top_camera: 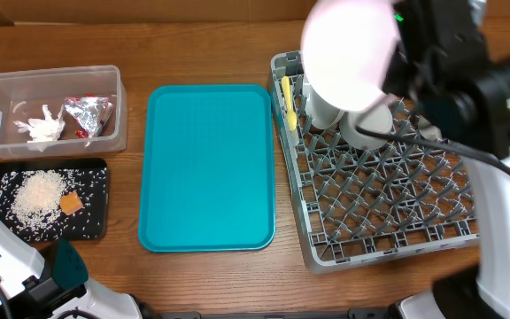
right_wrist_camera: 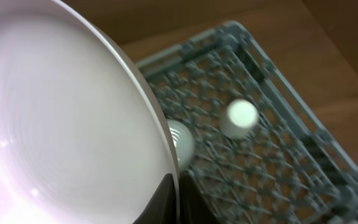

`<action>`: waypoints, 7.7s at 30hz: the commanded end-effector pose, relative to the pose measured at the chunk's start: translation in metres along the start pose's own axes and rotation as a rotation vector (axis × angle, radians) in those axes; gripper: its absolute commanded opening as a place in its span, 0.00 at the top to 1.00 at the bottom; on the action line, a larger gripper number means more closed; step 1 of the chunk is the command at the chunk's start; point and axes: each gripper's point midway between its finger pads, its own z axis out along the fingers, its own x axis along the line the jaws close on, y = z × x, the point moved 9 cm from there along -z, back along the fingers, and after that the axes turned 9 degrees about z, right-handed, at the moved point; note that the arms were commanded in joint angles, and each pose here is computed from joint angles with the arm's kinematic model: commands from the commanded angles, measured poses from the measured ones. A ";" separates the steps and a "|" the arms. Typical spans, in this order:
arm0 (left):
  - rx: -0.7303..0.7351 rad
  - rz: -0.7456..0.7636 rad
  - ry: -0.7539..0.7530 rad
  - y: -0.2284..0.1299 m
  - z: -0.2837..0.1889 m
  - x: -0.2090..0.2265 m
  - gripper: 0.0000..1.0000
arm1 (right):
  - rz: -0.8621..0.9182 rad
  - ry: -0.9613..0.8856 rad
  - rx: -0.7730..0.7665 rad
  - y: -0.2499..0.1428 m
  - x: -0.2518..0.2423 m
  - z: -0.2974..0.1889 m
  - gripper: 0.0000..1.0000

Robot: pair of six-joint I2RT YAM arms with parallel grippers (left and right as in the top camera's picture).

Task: Sort waste into correct bins and load items into the dishwasher rack

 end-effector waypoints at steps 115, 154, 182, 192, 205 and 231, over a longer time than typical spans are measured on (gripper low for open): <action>0.010 0.005 0.014 0.001 0.005 0.000 0.00 | 0.195 0.053 0.595 -0.078 -0.084 0.136 0.96; 0.010 0.005 0.014 0.001 0.005 0.000 0.00 | 0.023 0.613 0.412 -0.038 -0.046 0.060 0.06; 0.010 0.005 0.014 0.001 0.005 0.000 0.00 | 0.136 0.349 0.010 -0.158 -0.161 -0.099 0.00; 0.010 0.005 0.014 0.001 0.005 0.000 0.00 | 0.135 0.349 0.010 -0.169 -0.167 -0.105 0.00; 0.010 0.005 0.014 0.001 0.005 0.000 0.00 | -0.002 0.398 -0.117 -0.166 -0.159 -0.081 0.00; 0.010 0.005 0.014 0.001 0.005 0.000 0.00 | -0.174 0.697 -0.564 -0.240 -0.121 0.110 0.00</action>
